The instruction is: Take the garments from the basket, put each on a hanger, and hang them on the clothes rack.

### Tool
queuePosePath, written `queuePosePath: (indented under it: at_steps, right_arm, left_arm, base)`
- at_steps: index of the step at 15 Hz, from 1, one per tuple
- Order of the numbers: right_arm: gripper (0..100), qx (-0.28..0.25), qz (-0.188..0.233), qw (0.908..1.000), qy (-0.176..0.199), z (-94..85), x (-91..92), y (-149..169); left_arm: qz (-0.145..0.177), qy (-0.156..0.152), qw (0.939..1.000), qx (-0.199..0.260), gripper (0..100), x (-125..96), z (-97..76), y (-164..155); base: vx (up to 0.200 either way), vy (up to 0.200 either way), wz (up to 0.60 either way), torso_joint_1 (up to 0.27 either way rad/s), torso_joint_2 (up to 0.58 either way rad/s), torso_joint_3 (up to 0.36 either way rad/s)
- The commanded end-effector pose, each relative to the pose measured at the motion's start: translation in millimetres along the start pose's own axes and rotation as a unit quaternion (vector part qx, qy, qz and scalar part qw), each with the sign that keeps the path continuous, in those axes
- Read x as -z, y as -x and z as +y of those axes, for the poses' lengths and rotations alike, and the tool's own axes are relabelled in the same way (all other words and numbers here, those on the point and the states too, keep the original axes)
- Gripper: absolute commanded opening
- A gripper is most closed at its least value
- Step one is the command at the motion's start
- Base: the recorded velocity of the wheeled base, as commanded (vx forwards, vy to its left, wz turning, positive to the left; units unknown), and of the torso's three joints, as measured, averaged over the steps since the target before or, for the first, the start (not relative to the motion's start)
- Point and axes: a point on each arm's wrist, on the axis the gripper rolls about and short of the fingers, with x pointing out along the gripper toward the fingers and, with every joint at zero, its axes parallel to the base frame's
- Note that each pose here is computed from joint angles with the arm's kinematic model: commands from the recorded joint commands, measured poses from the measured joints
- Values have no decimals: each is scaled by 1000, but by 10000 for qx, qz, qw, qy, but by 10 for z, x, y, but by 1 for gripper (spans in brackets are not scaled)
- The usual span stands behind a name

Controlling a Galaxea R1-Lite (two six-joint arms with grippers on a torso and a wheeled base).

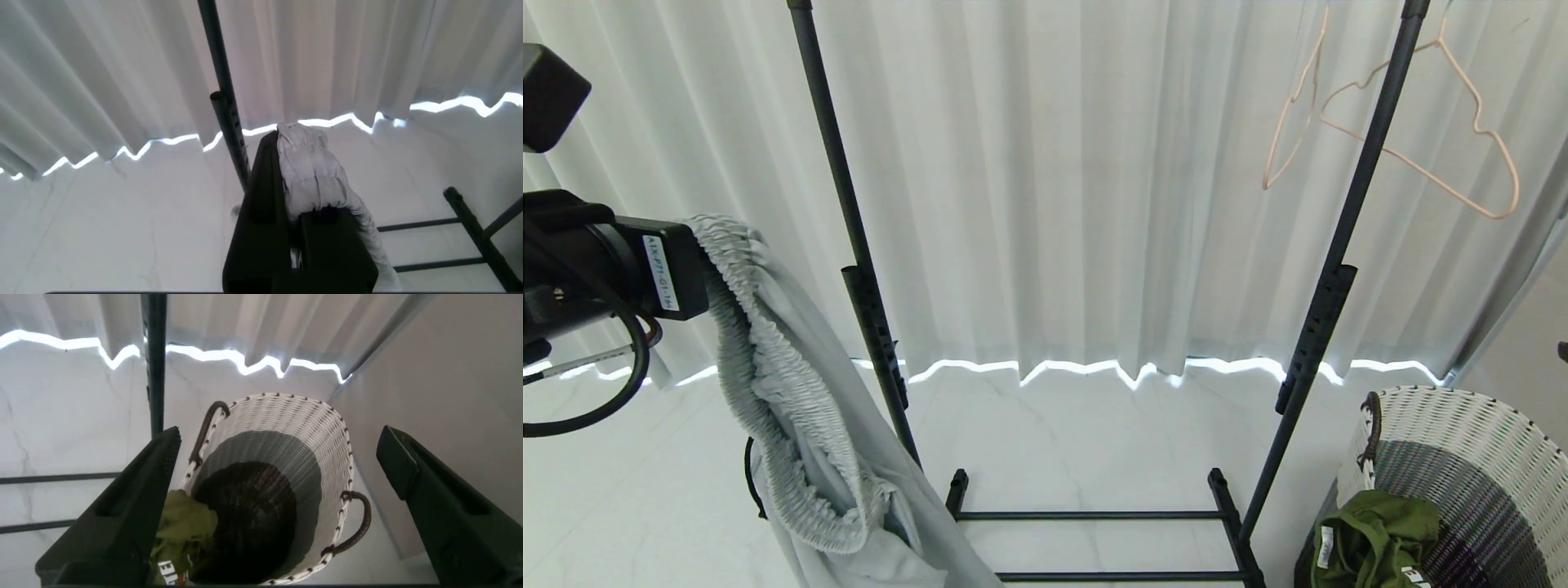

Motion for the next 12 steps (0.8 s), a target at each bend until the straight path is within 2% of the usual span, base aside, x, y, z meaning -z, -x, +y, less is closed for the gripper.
queuePosePath:
  at_steps: [1, 5, 12]
  right_arm:
    - [100, 9, -19, 10000, -2, -2, 0, 13]
    - [100, 26, -23, 10000, -6, -8, -3, 14]
    - [100, 0, -14, 10000, 9, -7, -4, -2]
  left_arm:
    - [6, -16, 10000, 0, 0, 6, -1, 3]
    - [64, -32, 10000, 23, 0, 35, -8, -13]
    - [115, -41, 9999, 38, 0, 62, -13, -23]
  base:
    - [0, 0, 0, 12, -61, -27]
    - [0, 0, 0, 54, -251, -272]
    - [0, 0, 0, 134, -501, -321]
